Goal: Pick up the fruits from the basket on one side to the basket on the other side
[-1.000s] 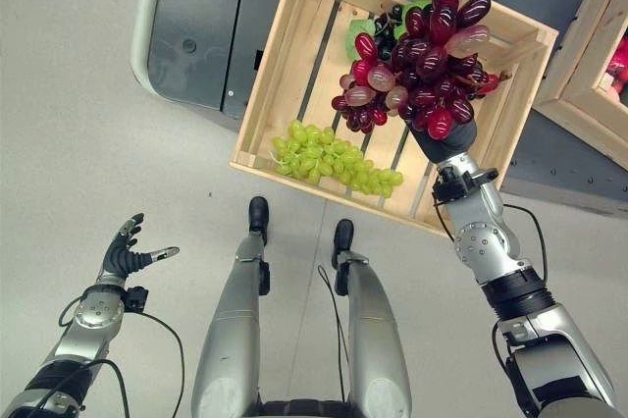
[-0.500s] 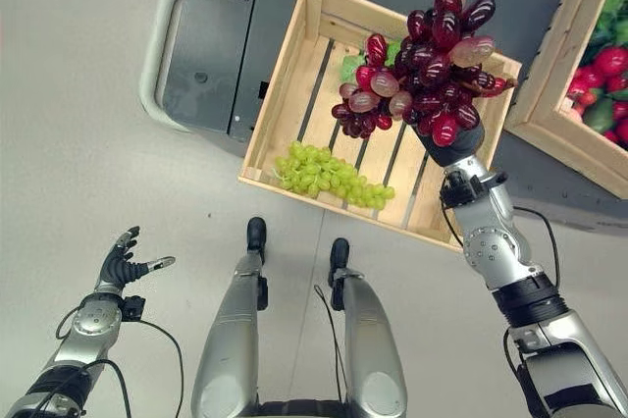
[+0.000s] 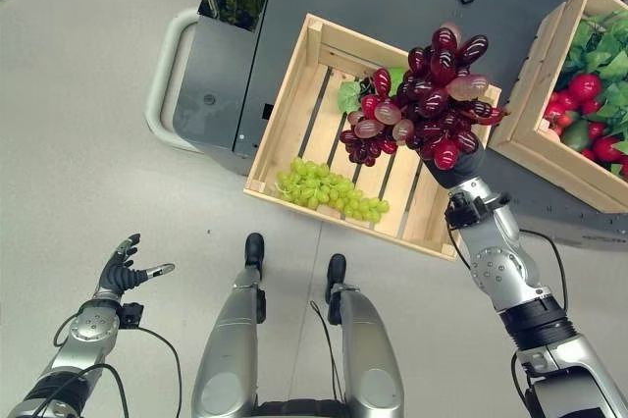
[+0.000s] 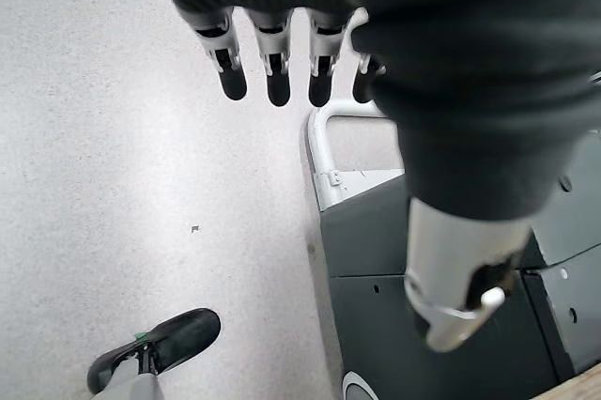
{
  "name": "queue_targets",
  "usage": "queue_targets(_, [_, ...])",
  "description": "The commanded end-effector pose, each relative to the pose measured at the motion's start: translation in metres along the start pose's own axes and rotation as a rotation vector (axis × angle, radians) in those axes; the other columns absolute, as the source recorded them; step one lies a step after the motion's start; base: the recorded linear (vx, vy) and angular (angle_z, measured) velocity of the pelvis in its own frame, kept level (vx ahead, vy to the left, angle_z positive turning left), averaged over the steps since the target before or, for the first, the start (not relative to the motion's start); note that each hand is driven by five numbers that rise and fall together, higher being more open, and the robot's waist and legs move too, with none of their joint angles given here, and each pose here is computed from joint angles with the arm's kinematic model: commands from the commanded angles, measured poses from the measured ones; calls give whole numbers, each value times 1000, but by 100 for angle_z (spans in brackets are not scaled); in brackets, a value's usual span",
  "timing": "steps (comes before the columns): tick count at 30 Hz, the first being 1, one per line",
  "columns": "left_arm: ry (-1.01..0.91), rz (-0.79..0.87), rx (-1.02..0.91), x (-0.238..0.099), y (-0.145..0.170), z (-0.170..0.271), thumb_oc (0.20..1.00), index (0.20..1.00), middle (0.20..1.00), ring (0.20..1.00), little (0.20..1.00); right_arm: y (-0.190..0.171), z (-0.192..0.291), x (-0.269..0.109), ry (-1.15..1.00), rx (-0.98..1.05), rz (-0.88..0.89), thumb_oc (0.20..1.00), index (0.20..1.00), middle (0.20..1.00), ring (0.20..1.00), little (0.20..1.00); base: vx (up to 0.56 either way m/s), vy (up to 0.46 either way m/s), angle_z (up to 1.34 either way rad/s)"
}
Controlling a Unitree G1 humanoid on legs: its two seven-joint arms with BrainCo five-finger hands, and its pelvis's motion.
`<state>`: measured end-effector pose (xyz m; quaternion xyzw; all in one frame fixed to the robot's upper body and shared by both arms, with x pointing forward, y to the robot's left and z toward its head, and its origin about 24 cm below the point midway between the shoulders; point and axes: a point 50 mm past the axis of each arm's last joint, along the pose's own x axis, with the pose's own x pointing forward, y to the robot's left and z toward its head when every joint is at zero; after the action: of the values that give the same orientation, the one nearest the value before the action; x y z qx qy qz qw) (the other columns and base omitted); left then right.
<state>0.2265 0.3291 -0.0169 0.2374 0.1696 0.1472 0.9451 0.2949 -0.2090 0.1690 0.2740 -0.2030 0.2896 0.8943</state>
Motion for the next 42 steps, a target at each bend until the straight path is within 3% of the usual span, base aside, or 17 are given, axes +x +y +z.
queue_targets(1, [-21, 38, 21, -6, 15, -2, 1000, 1000, 1000, 1000, 1000, 27, 22, 14, -117, -31, 169, 200, 200, 200, 200, 200, 0, 0, 0])
queue_targets(9, [-359, -32, 20, -13, 23, 65, 1000, 1000, 1000, 1000, 1000, 21, 19, 0, -51, -87, 139, 200, 200, 200, 200, 200, 5, 6, 5])
queue_targets(11, [-526, -121, 77, -25, 35, 101, 1000, 1000, 1000, 1000, 1000, 14, 21, -8, -5, -143, 112, 200, 200, 200, 200, 200, 25, -1, 11])
queue_targets(15, [-659, -212, 118, -38, 54, 135, 1000, 1000, 1000, 1000, 1000, 13, 22, -14, 53, -191, 120, 200, 200, 200, 200, 200, 27, -3, 10])
queue_targets(16, [-784, -289, 185, -49, 62, 172, 1000, 1000, 1000, 1000, 1000, 12, 19, -14, 104, -214, 126, 200, 200, 200, 200, 200, 22, -10, 10])
queue_targets(23, [-981, -536, 248, -61, 49, 244, 1000, 1000, 1000, 1000, 1000, 28, -8, 2, 234, -177, 238, 200, 200, 200, 200, 200, 13, -2, 10])
queue_targets(42, [-1058, -717, 399, -50, 5, 315, 1000, 1000, 1000, 1000, 1000, 69, -49, 47, 261, -34, 412, 200, 200, 200, 200, 200, 0, 0, 0])
